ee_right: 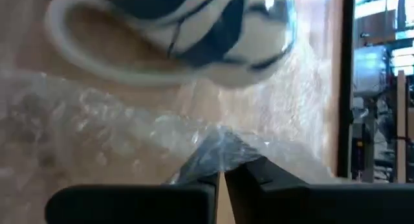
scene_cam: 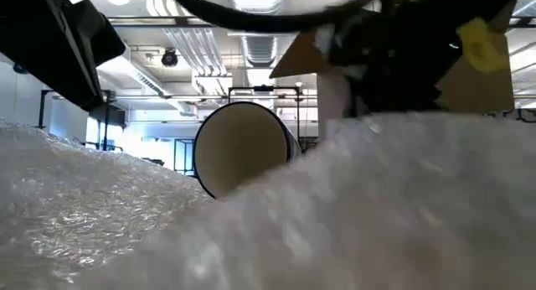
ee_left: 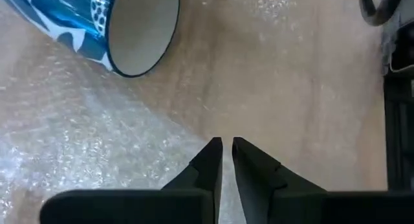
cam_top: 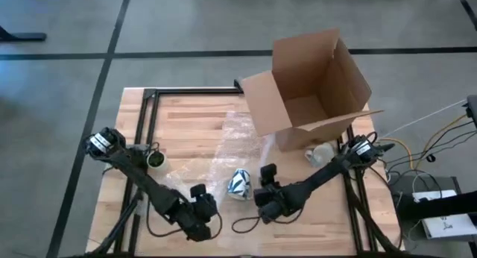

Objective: Wrap mug
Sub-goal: Wrap the blue mug with the right bubble wrap

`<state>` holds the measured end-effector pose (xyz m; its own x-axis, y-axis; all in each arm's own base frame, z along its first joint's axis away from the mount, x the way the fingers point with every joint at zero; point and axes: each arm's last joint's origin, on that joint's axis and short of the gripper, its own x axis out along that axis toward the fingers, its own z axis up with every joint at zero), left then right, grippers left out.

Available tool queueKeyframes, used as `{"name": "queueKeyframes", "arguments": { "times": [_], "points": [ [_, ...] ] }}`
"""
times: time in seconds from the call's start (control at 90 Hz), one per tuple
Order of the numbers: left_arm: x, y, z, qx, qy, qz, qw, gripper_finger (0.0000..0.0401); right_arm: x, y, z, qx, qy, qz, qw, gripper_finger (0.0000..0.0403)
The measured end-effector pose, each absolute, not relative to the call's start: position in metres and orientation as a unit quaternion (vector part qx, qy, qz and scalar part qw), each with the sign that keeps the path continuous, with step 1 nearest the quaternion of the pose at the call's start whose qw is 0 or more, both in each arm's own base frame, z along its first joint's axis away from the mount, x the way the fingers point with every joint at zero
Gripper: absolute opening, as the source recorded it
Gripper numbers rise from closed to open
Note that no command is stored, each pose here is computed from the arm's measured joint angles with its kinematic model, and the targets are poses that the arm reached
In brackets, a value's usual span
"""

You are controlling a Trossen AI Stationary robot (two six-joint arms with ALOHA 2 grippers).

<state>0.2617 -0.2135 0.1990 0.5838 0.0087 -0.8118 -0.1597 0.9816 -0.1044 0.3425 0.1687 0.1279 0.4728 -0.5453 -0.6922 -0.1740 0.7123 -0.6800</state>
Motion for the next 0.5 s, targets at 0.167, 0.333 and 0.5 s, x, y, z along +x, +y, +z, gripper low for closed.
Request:
{"name": "queueKeyframes", "arguments": {
  "times": [0.167,0.333,0.5],
  "points": [
    [0.259,-0.209,0.196,-0.064,0.474,0.06,0.876,0.0023,0.361,0.173,0.15,-0.407,0.479,-0.074,0.774,0.0002],
    [0.261,-0.203,0.196,-0.067,0.48,0.075,0.871,0.0023,0.371,0.166,0.158,-0.43,0.481,-0.052,0.763,0.0002],
    [0.262,-0.199,0.197,-0.071,0.481,0.083,0.87,0.0023,0.377,0.157,0.158,-0.437,0.497,0.018,0.749,0.0004]
  ]
}}
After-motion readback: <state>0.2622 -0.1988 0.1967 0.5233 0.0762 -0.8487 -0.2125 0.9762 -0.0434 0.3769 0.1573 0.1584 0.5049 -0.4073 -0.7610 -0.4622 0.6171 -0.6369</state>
